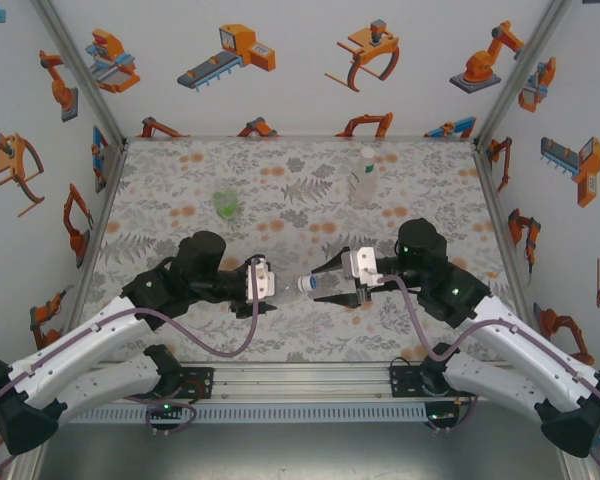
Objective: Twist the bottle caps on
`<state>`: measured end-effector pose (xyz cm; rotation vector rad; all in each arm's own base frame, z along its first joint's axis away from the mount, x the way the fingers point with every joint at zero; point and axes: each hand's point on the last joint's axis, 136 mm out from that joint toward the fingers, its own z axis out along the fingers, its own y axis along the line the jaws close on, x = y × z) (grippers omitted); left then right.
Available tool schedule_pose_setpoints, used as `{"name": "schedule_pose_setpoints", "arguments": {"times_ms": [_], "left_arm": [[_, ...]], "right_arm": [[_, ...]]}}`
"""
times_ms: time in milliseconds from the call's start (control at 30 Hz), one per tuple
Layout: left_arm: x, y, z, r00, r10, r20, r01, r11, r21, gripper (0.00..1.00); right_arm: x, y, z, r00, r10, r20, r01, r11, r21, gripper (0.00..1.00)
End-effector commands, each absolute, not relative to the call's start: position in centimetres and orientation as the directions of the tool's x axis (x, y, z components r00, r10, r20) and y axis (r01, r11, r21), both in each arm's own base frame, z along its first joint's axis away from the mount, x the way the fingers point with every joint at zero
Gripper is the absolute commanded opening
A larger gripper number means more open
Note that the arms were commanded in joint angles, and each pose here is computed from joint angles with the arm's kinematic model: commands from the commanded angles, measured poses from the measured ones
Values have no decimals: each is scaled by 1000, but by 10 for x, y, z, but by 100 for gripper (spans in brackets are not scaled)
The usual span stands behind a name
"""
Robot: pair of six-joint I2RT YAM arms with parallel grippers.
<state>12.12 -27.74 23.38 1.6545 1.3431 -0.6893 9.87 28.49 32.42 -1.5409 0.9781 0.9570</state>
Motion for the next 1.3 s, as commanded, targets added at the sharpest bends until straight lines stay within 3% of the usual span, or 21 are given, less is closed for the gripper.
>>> {"name": "schedule_pose_setpoints", "arguments": {"times_ms": [0, 567, 800, 900, 1033, 1167, 1267], "left_arm": [[113, -280, 252, 305, 422, -853, 950, -75, 303, 0], [111, -280, 252, 309, 419, -854, 950, -83, 302, 0], [111, -279, 252, 309, 420, -853, 949, -81, 303, 0], [111, -279, 253, 311, 421, -852, 948, -78, 308, 0], [113, -278, 253, 312, 425, -850, 947, -69, 314, 0], [118, -277, 254, 318, 434, -843, 942, -41, 334, 0], [121, -276, 255, 320, 436, -841, 938, -22, 346, 0]], "right_arm": [[101, 288, 331, 406, -78, -911, -910, -128, -395, 50], [103, 292, 321, 384, -81, -920, -919, -132, -372, 44], [103, 293, 321, 375, -75, -924, -922, -131, -364, 35], [103, 293, 323, 359, -71, -931, -929, -125, -349, 27], [114, 296, 326, 239, -73, -968, -970, -58, -235, 13], [130, 298, 334, 12, -34, -999, -999, 49, -14, 0], [148, 296, 338, -219, 39, -975, -962, 157, 223, 0]]}}
